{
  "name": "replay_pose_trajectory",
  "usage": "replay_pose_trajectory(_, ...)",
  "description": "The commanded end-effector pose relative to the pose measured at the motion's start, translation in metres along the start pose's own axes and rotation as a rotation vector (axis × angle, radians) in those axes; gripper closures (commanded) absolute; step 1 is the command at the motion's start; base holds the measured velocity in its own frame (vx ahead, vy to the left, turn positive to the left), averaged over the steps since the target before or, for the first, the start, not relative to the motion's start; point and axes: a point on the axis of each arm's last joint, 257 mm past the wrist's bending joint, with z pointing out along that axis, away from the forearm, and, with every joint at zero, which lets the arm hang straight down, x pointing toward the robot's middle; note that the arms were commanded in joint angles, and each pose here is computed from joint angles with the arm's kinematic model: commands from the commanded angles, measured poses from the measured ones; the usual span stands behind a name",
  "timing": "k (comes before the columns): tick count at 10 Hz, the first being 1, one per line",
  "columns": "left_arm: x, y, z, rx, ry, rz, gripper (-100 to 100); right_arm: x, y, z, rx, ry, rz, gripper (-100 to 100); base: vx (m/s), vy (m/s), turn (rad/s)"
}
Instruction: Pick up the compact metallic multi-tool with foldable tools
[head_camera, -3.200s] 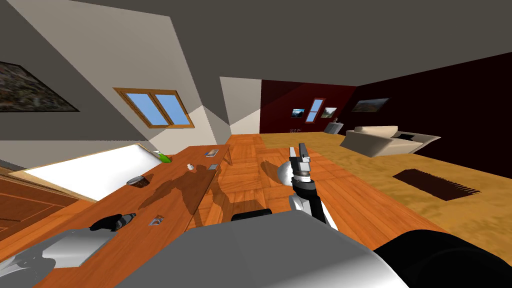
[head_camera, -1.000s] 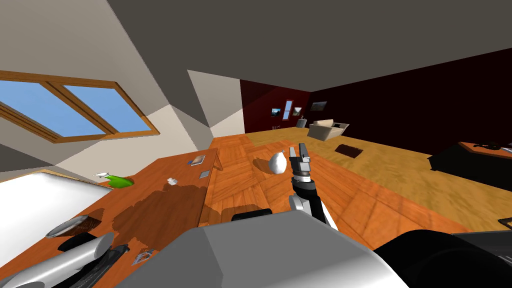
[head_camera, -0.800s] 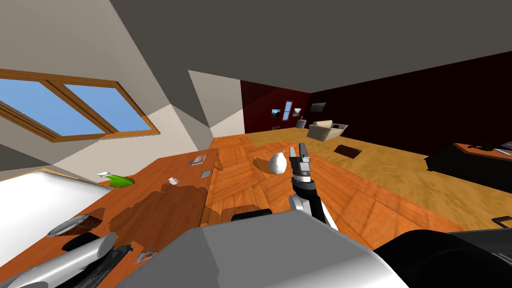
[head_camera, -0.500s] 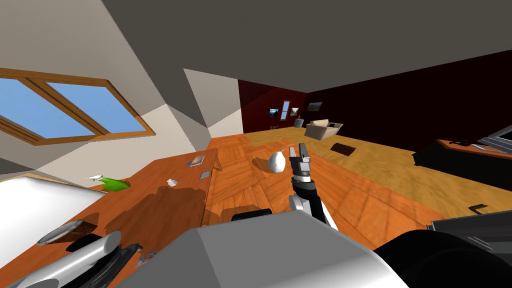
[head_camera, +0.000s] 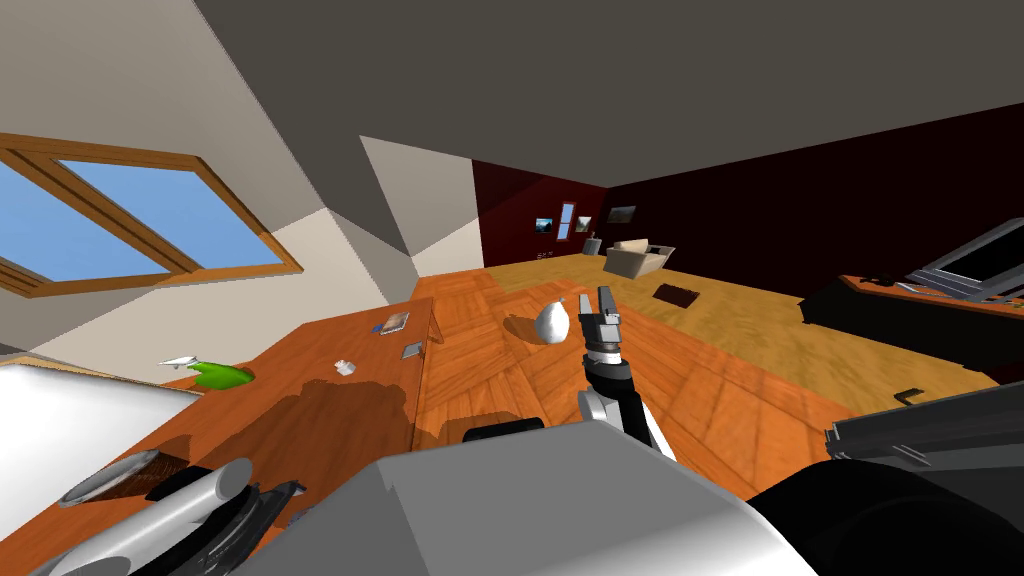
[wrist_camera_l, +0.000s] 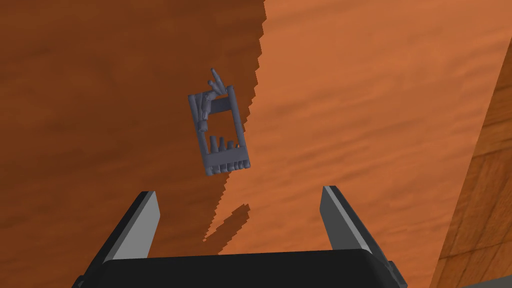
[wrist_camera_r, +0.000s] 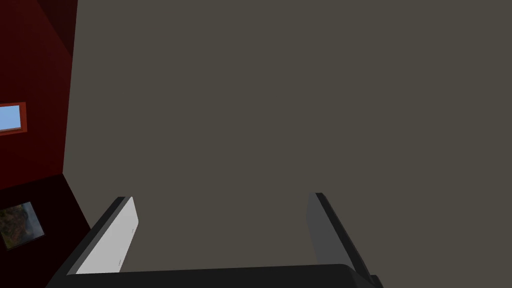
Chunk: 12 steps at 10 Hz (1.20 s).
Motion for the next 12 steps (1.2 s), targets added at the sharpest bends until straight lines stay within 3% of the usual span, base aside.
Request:
replay_pose_trajectory(1, 0.0, 0.0, 0.0, 0.0, 0.0, 0.0, 0, 0.0, 0.0, 0.0, 0.0, 0.0, 0.0, 0, -0.002, 0.009, 0.004)
replay_pose_trajectory(2, 0.024, 0.0, 0.009, -0.029, 0.016, 0.02, -100, 0.0, 0.0, 0.0, 0.0, 0.0, 0.0, 0, -0.003, 0.065, 0.134)
replay_pose_trajectory(3, 0.026, -0.007, 0.006, -0.018, 0.012, 0.037, -100, 0.0, 0.0, 0.0, 0.0, 0.0, 0.0, 0, -0.012, 0.081, 0.101)
replay_pose_trajectory(4, 0.053, -0.011, 0.013, -0.034, 0.033, 0.055, -100, 0.0, 0.0, 0.0, 0.0, 0.0, 0.0, 0, -0.016, 0.116, 0.204)
replay_pose_trajectory(6, 0.051, -0.014, 0.011, -0.031, 0.019, 0.072, -100, 0.0, 0.0, 0.0, 0.0, 0.0, 0.0, 0, 0.001, 0.065, 0.01)
replay_pose_trajectory(7, 0.073, -0.011, 0.018, -0.059, 0.03, 0.084, -100, 0.0, 0.0, 0.0, 0.0, 0.0, 0.0, 0, 0.007, 0.054, 0.12)
replay_pose_trajectory(8, 0.076, -0.021, 0.014, -0.04, 0.023, 0.105, -100, 0.0, 0.0, 0.0, 0.0, 0.0, 0.0, 0, 0.019, -0.007, 0.064)
replay_pose_trajectory(9, 0.101, -0.022, 0.019, -0.057, 0.039, 0.115, -100, 0.0, 0.0, 0.0, 0.0, 0.0, 0.0, 0, 0.04, -0.003, 0.13)
replay_pose_trajectory(12, 0.1, -0.029, 0.016, -0.045, 0.023, 0.135, -100, 0.0, 0.0, 0.0, 0.0, 0.0, 0.0, 0, 0.003, 0.0, 0.01)
